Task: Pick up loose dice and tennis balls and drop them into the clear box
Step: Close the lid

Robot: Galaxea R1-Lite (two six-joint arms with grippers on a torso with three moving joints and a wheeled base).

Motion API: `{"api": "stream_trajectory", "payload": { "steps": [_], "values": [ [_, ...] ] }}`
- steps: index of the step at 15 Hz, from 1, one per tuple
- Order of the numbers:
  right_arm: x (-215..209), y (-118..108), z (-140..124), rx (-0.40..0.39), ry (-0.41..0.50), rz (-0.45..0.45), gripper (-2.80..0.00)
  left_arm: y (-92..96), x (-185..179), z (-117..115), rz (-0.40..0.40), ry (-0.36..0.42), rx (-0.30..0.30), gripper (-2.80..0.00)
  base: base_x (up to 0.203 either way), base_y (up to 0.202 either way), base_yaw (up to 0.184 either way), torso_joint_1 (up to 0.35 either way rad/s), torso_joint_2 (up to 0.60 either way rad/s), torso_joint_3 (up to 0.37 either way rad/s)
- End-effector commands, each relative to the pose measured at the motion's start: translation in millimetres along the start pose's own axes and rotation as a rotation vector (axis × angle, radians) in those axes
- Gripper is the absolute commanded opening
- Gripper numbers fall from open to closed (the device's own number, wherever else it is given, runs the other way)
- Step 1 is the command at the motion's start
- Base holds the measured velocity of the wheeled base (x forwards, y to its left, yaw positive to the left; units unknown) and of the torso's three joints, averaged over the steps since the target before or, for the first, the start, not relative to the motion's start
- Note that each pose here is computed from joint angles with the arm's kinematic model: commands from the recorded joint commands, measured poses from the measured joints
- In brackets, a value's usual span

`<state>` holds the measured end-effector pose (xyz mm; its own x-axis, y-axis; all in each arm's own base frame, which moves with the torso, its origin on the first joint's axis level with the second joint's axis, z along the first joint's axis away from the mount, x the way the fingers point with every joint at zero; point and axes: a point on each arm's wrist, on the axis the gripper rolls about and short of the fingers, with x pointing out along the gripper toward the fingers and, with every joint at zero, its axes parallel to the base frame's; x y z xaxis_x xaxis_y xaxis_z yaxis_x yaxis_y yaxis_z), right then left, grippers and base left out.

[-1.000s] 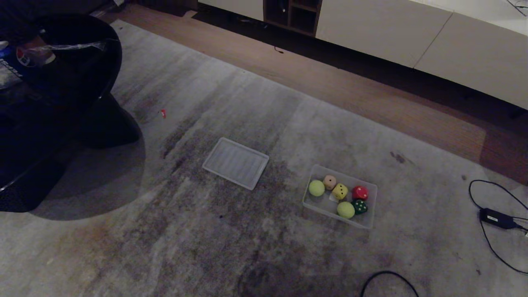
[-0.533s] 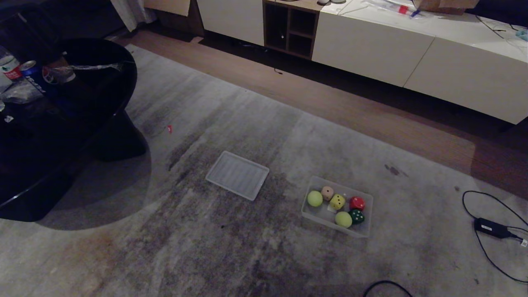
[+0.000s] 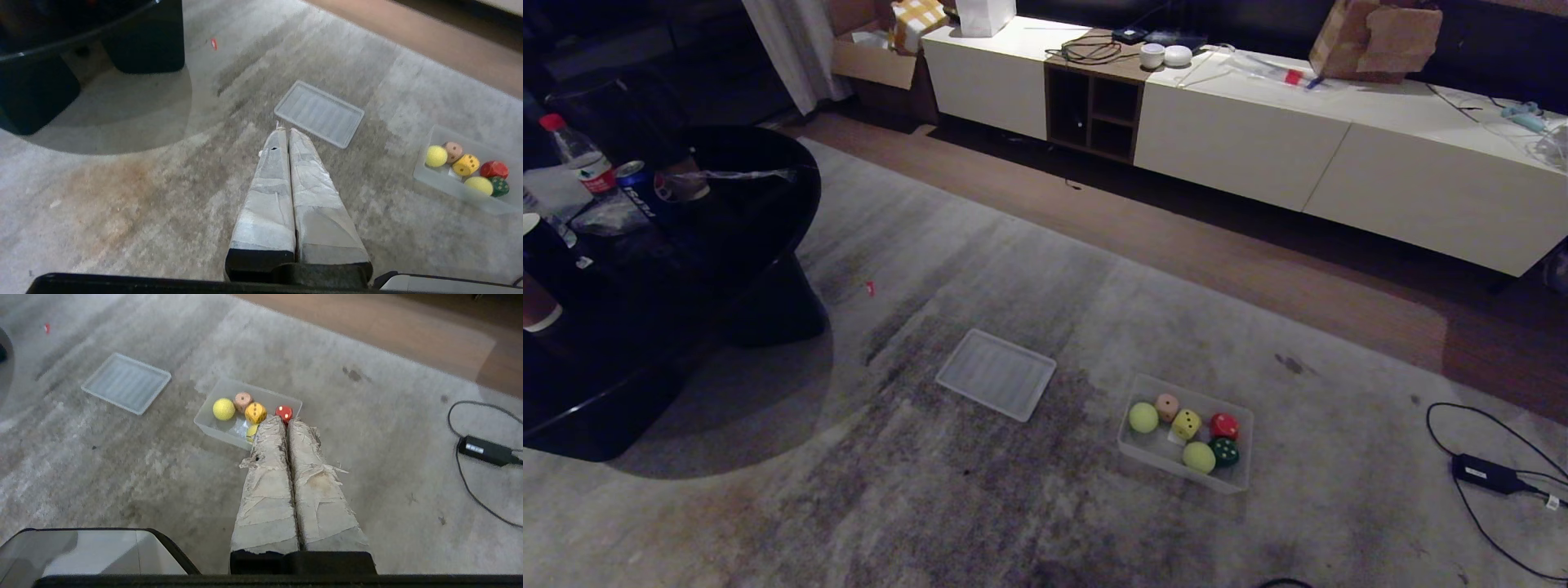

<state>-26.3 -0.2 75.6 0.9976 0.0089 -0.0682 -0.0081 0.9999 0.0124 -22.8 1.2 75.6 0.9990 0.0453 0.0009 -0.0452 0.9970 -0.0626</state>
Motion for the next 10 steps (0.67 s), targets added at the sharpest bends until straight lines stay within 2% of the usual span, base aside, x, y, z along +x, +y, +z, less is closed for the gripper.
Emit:
{"api": "stream_trajectory", "payload": {
  "steps": [1,10],
  "values": [
    [0.1,0.0,0.1,0.0,0.002,0.001,-2.8,0.0,0.2,-0.3,0.001,0.002,0.0,-2.8,0.0,0.0,0.0,0.007,0.01,0.198],
    [0.1,0.0,0.1,0.0,0.002,0.0,-2.8,0.1,0.2,-0.3,0.002,0.002,-0.002,-2.8,0.0,0.0,0.0,0.001,0.0,0.205]
  ]
}}
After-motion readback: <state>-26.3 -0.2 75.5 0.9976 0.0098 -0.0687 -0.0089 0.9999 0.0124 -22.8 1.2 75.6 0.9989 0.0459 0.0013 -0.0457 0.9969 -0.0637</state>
